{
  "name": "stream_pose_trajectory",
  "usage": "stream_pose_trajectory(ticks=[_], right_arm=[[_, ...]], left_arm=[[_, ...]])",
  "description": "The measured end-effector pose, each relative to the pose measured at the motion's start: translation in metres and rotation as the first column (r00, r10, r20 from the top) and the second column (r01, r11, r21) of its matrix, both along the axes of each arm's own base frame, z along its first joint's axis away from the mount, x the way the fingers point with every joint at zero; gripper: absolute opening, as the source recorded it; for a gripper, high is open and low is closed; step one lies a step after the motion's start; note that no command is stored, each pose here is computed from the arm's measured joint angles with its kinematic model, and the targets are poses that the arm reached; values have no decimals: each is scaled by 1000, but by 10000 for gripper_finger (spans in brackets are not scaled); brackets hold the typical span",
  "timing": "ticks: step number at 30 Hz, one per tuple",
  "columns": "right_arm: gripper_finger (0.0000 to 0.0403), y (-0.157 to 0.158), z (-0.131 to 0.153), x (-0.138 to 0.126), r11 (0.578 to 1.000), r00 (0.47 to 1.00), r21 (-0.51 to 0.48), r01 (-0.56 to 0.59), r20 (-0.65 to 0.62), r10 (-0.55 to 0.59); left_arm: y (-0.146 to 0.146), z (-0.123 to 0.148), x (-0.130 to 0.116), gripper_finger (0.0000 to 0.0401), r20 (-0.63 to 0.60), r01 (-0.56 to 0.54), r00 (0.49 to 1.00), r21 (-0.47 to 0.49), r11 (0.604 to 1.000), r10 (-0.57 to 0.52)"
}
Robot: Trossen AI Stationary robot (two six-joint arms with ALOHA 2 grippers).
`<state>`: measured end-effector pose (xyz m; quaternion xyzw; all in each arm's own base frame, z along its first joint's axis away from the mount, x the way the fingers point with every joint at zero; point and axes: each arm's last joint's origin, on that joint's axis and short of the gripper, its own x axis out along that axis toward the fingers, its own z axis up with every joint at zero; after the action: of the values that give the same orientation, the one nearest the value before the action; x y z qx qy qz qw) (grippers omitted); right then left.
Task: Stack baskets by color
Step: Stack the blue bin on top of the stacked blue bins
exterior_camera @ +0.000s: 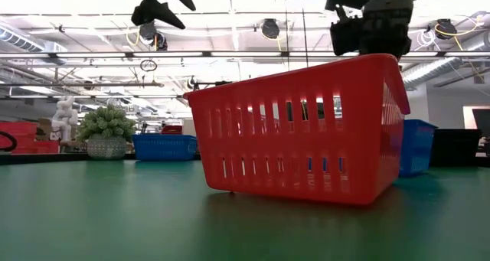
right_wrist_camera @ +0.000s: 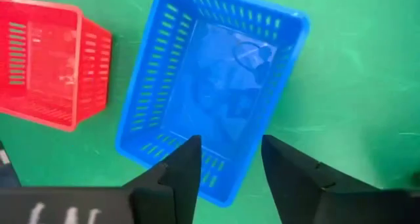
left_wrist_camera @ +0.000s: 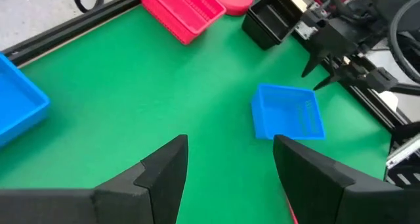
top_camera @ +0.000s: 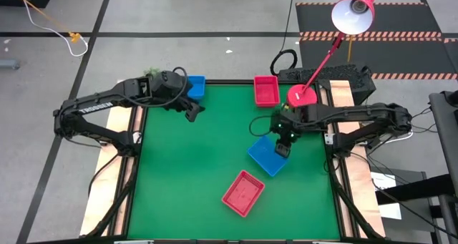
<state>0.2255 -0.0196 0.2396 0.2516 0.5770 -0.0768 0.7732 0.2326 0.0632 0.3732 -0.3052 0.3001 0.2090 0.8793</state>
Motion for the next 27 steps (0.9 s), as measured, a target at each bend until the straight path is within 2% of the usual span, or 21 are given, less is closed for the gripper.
stream_pose_trajectory(ticks=[6,9,18,22,27], right_arm=[[164,9,-29,-8,997,997,35,65,-53,-63],[163,12,-42,-13,997,994,19,69,-83,-68],[154,11,-57,-16,998,995,-15,68,-66,-69],[116,11,-62,-18,997,995,-12,80,-66,-80],[33,11,-65,-17,997,997,-13,74,-37,-74]], left_arm=[[-9,0,2,225,-7,12,1000,27,1000,-11],[-12,0,3,225,-7,23,1000,28,999,-23],[-19,0,4,225,-14,25,1000,57,998,-24],[-19,0,4,225,-18,11,1000,77,997,-10],[-18,0,4,225,-22,-1,1000,110,994,3]])
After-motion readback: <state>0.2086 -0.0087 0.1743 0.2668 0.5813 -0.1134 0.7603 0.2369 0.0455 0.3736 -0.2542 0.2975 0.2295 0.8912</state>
